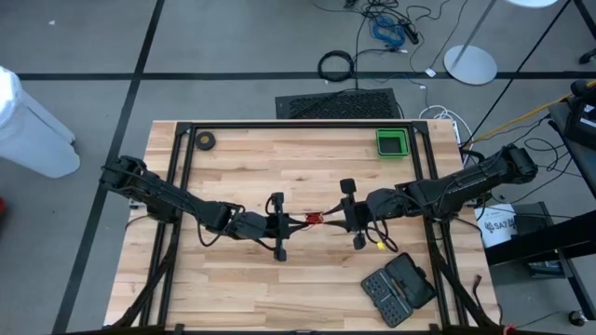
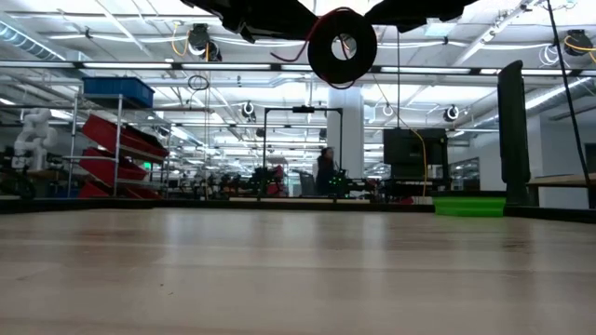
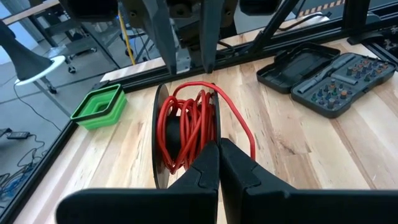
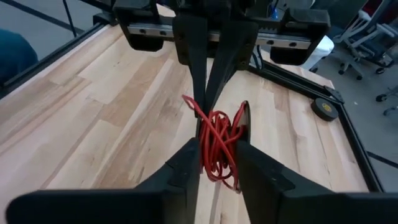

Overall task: Coil cords
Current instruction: Uncoil the red wire from the spool

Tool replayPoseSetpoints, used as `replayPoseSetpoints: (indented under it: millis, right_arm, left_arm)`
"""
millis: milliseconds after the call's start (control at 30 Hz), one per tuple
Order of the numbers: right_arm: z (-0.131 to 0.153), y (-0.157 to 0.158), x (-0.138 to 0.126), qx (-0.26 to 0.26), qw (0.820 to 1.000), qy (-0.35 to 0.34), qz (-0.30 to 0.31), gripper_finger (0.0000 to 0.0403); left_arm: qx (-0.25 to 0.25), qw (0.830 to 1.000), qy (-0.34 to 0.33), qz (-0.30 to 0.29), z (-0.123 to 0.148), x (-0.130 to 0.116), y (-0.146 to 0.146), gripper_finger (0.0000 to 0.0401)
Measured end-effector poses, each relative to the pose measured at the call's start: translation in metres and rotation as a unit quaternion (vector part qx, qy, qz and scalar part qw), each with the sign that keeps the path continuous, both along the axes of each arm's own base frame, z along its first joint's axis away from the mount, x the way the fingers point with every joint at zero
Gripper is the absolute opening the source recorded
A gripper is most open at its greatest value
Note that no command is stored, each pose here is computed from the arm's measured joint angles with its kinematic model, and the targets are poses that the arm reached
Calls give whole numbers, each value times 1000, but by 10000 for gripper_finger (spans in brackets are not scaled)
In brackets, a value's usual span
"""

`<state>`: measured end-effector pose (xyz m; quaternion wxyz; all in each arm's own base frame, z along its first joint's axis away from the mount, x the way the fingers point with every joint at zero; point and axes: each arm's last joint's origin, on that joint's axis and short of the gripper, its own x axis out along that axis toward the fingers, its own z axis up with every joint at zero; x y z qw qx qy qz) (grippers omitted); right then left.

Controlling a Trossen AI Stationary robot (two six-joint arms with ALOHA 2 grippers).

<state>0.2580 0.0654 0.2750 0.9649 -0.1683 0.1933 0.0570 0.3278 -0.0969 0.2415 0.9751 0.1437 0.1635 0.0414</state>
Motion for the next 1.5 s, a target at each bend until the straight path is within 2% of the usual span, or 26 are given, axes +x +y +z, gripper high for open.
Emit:
replayPoseSetpoints:
  millis: [633, 967, 1333, 1500]
  right_arm:
    - [-13, 4, 16, -50, 999, -7, 18, 101]
    - [-13, 4, 17, -53, 998, -9, 16, 100]
    - [-13, 5, 17, -23, 1000, -6, 13, 100]
    - [-14, 6, 17, 5, 999, 0, 42, 100]
  left_arm:
    - [0, 1000, 0, 1, 0, 0, 0, 0]
    - [0, 1000, 1, 1, 0, 0, 0, 0]
    - [0, 1000, 2, 0, 0, 0, 0, 0]
    - [0, 1000, 2, 0, 0, 0, 0, 0]
